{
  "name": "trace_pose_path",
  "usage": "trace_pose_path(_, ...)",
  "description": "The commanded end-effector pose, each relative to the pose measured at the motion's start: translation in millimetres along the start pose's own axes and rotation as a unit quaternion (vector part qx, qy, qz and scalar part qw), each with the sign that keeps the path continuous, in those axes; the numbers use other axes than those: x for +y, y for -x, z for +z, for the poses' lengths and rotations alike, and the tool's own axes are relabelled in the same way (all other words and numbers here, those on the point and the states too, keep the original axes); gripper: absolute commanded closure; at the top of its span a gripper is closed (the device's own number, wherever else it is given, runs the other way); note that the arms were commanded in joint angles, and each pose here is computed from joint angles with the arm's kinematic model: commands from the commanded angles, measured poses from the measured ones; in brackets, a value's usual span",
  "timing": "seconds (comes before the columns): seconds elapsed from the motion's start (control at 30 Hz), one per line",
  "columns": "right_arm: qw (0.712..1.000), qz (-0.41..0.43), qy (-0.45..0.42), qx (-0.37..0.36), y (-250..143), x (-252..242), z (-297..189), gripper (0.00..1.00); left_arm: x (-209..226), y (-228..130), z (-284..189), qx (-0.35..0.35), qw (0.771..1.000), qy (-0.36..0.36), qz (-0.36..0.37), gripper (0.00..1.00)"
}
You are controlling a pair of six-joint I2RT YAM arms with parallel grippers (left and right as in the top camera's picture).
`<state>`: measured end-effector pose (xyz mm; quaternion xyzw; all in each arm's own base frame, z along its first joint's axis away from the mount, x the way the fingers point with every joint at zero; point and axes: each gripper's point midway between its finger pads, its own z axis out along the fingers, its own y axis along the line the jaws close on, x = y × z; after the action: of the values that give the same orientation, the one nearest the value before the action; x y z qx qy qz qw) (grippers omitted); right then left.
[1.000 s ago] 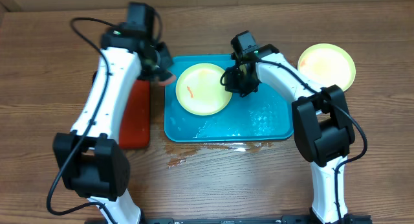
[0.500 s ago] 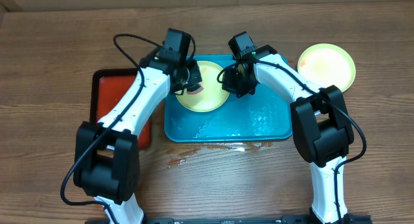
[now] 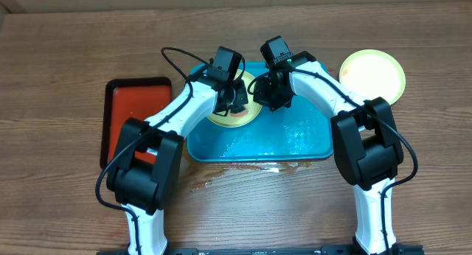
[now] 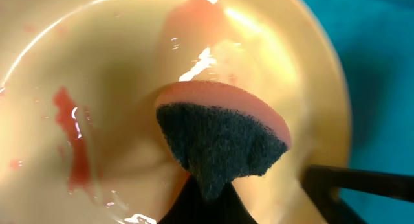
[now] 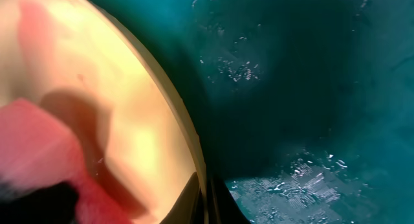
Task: Clean dirty plates on tray and stack at the side
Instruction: 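Scrub the held yellow plate with the sponge in the left gripper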
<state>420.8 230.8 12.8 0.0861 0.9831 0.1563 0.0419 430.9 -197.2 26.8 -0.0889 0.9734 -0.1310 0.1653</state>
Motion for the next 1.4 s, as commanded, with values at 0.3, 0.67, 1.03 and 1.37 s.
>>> trace_pose_path(0.3, 1.000, 0.001, -0.020, -0.006, 1, -9, 2, 0.96, 69, 30, -8, -0.059, 0.982, 0.161, 0.074, 0.96)
trace_pose_path(0.67, 1.000, 0.001, -0.025, -0.010, 3, -10, 2, 0.96, 28, 49, -38, -0.032, 0.993, 0.082, 0.075, 0.96)
trace_pose_path(1.03, 1.000, 0.001, -0.025, -0.012, 4, -10, 2, 0.96, -18, 22, 2, 0.024, 0.999, -0.038, 0.007, 0.96)
trace_pose_path(1.37, 1.000, 0.001, -0.026, -0.010, 3, -11, 2, 0.96, 23, 15, 39, 0.035, 0.999, 0.034, -0.003, 0.90)
